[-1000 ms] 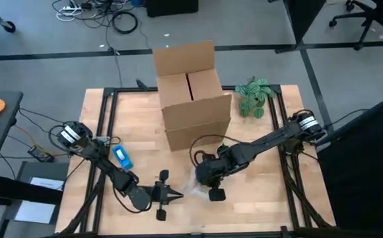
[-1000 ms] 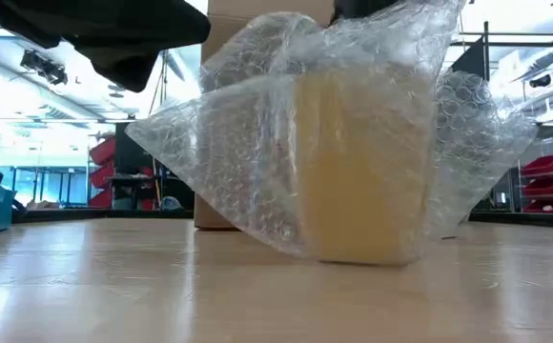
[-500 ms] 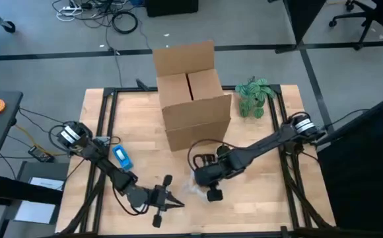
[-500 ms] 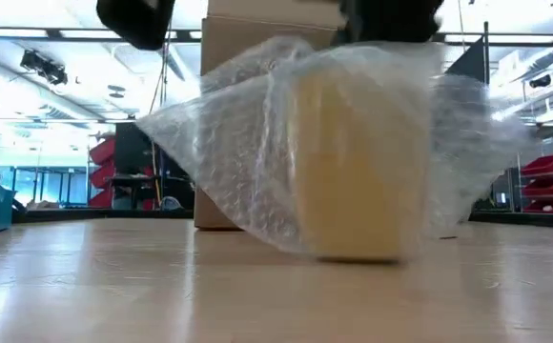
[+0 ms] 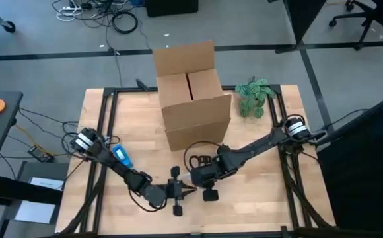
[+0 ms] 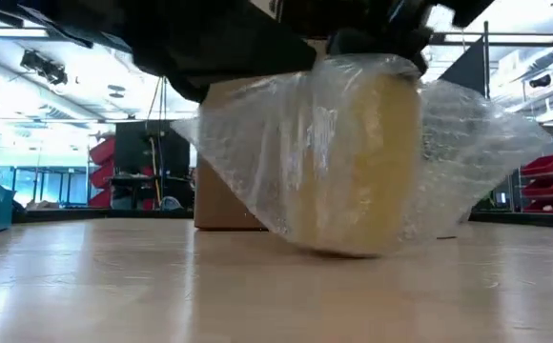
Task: Wrap mug
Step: Wrap the yellow mug with the transparent bubble wrap
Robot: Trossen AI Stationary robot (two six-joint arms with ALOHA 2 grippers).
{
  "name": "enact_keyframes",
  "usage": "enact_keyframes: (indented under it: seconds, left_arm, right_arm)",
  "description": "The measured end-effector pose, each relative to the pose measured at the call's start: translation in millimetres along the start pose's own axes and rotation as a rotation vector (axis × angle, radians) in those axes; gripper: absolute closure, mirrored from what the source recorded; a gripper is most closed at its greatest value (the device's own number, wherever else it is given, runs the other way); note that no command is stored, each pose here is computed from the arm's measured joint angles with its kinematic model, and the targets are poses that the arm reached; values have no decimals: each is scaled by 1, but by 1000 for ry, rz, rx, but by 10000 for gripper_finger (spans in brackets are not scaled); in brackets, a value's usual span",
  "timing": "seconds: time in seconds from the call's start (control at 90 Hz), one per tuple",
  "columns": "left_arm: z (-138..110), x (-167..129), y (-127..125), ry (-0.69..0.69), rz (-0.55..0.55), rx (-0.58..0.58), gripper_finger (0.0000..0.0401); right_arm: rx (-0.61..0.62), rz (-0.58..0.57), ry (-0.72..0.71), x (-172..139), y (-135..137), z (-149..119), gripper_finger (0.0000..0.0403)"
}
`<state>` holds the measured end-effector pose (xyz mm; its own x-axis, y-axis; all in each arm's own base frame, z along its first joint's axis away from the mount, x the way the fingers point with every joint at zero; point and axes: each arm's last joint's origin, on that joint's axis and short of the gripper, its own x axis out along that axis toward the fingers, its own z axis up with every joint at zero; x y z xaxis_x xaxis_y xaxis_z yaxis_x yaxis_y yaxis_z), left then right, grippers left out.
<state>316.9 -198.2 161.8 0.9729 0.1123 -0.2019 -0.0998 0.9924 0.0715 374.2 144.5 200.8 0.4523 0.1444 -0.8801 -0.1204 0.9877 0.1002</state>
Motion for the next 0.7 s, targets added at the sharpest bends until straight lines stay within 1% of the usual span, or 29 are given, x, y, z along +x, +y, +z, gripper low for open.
enact_keyframes:
  seconds: [0.289, 0.456, 0.7]
  left_arm:
    - [0, 6, 9, 2, 30, 9, 401]
    - [0, 8, 11, 8, 36, 13, 401]
    - [-2, 10, 15, 27, 48, 6, 401]
  right_arm:
    - [2, 12, -9, -5, 6, -1, 403]
    - [2, -13, -21, -9, 6, 0, 403]
    - [0, -61, -46, -33, 5, -1, 403]
